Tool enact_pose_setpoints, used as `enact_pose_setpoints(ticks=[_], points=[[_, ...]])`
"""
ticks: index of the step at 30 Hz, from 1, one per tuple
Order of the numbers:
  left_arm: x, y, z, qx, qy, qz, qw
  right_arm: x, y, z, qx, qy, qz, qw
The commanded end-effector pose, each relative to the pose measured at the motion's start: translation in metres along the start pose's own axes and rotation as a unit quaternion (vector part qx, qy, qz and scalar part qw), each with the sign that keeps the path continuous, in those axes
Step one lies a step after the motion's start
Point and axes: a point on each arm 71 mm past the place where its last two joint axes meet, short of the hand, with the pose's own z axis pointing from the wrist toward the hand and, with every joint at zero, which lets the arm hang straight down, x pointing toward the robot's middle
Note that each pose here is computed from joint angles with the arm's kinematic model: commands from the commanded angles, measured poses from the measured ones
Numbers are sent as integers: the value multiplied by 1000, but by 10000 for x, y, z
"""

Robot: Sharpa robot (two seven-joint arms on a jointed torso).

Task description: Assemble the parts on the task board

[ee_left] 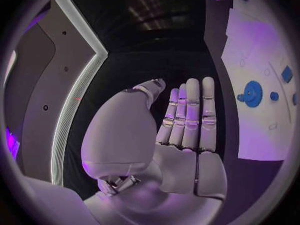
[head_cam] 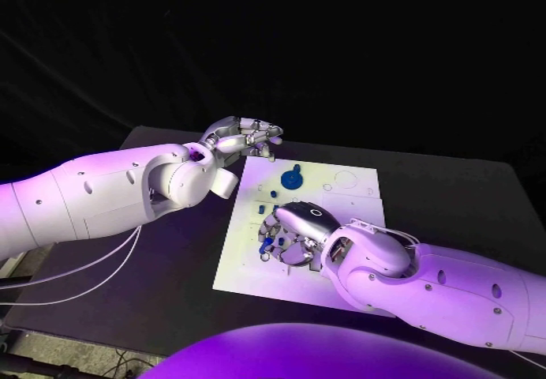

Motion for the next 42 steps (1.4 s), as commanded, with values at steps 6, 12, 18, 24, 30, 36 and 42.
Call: enact_pose_setpoints(ticks=[6, 12, 18, 24, 30, 36, 42], points=[[39, -4, 17, 2, 12, -3, 1000, 103, -33, 53, -3, 22, -8, 1000], [39, 0, 17, 0, 12, -3, 1000, 129, -84, 65, 6, 29, -14, 999], [48, 1, 18, -2, 13, -4, 1000, 166, -107, 77, 12, 41, -19, 999], [45, 2, 17, -2, 12, -4, 1000, 200, -123, 76, 16, 56, -27, 998], [38, 2, 14, -2, 11, -4, 1000, 212, -128, 70, 18, 62, -31, 997], [32, 2, 12, -2, 11, -4, 1000, 213, -130, 63, 18, 63, -33, 997], [26, 2, 9, -2, 10, -4, 1000, 210, -108, 43, 14, 54, -32, 998]])
